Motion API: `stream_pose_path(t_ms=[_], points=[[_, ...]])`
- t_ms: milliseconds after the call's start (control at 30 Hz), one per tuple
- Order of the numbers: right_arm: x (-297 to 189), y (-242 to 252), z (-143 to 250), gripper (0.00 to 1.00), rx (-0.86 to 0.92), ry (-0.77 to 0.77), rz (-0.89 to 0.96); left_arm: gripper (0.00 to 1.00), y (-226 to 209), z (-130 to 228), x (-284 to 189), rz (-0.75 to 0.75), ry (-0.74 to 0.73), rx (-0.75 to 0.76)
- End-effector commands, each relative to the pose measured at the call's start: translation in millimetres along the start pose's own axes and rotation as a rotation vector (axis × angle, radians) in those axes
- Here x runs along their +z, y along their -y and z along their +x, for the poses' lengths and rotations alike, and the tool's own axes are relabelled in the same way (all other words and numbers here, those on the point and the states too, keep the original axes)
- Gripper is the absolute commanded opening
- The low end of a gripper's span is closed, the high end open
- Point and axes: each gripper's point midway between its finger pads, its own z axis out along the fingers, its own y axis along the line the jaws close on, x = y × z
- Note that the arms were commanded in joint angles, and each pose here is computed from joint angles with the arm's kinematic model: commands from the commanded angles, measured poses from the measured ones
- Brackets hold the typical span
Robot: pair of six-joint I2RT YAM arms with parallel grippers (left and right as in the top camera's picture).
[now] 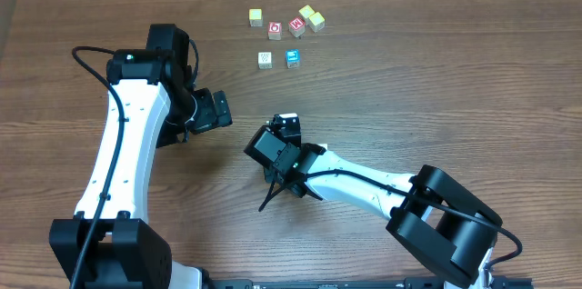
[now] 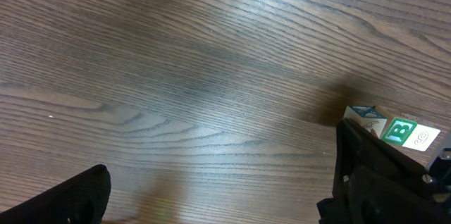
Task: Flip 4 blocks
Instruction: 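Lower the block hammer face up left of the green 'B' block, then open the right gripper and retract the right arm to rest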
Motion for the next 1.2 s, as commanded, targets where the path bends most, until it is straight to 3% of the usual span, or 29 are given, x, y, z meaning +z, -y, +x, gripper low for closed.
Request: stream_pose_path(t_ms=[0,900,1167], points=[[-4.7,-5.4,-14.8,0.04,0.010,0.058,-0.002,1.00,0.8,-4.8,-7.9,0.001,0.032,-0.014],[-6.3,1.5,-29.5,0.04,0.018,0.137,0.044,1.00,0.9,-4.8,-7.9,0.001,0.032,-0.014],[-24.8,-17.4,-38.8,0.08,0.004,0.139,-0.050,1.00,0.8,-4.8,-7.9,0.001,0.032,-0.014]])
